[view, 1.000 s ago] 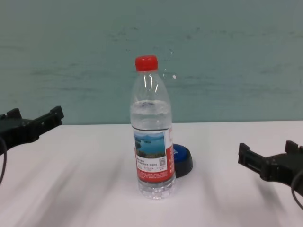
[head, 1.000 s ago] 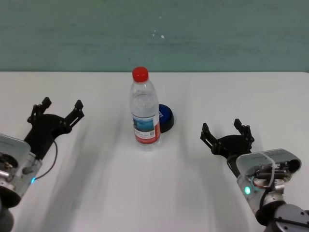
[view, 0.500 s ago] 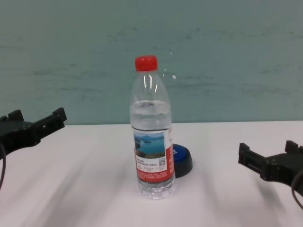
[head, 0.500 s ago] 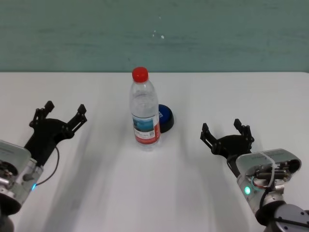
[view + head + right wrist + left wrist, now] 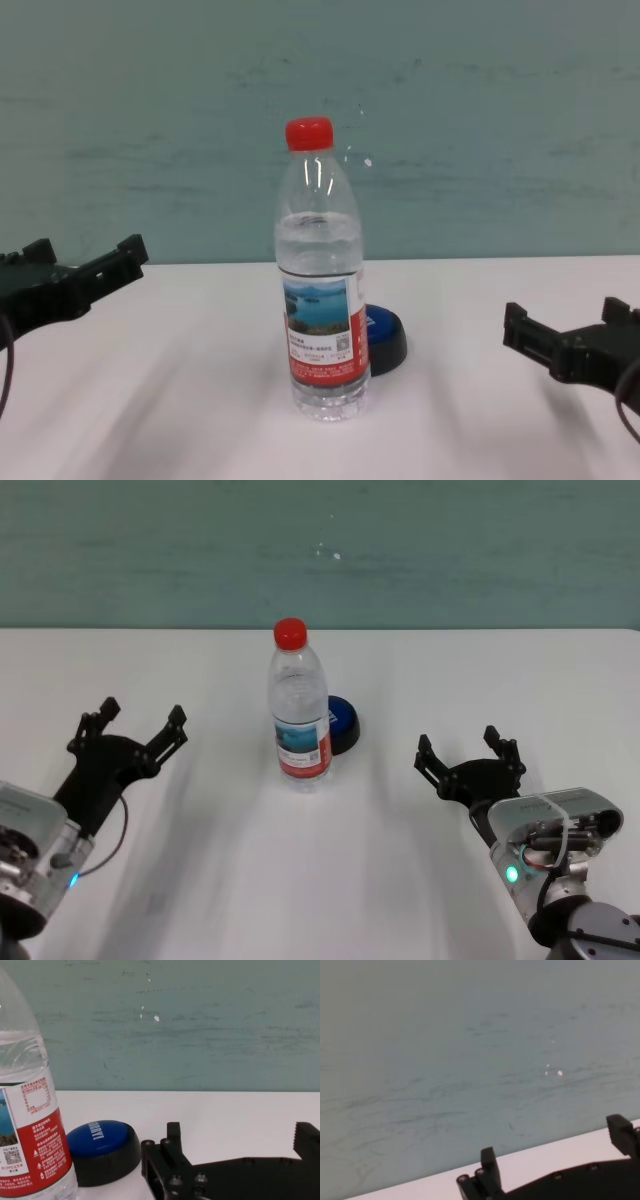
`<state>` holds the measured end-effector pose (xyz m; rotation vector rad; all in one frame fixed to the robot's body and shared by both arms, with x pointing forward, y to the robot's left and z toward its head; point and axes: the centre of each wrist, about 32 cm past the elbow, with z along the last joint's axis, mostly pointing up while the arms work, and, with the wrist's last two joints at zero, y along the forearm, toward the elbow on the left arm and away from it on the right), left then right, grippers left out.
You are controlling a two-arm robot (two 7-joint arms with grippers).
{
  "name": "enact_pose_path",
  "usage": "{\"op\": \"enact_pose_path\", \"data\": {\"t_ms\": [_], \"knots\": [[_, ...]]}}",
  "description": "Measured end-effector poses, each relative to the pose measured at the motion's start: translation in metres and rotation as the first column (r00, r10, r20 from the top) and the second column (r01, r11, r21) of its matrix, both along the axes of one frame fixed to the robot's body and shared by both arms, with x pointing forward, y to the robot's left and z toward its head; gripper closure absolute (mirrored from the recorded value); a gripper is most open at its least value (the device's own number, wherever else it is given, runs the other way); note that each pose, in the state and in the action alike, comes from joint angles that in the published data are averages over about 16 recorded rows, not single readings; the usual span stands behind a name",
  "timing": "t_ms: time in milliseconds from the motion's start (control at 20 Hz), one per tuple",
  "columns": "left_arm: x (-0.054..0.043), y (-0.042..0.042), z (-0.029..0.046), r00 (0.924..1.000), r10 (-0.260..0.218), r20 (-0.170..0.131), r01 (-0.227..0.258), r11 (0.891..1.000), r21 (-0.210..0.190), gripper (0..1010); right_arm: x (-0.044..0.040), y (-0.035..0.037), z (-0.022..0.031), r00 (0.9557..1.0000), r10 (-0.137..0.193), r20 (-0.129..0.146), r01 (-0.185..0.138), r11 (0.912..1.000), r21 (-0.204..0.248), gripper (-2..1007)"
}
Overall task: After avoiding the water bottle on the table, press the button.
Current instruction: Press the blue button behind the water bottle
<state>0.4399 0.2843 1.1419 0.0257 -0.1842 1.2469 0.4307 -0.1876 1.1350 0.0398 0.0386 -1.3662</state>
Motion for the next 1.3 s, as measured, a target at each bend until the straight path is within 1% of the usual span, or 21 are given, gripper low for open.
{"op": "enact_pose_path", "data": {"t_ms": [700,1300], "knots": [[-0.0168,-0.0093,-0.0015,0.9986,-0.052,-0.007,0.052,0.999,-0.007,0,0.0,0.0,0.0,1.0,0.0,0.0,0.0,1.0,0.0,1],[-0.0267,-0.0199,-0.0028,0.996,-0.09,0.004,0.09,0.996,-0.003,0,0.0,0.0,0.0,1.0,0.0,0.0,0.0,1.0,0.0,1]]}}
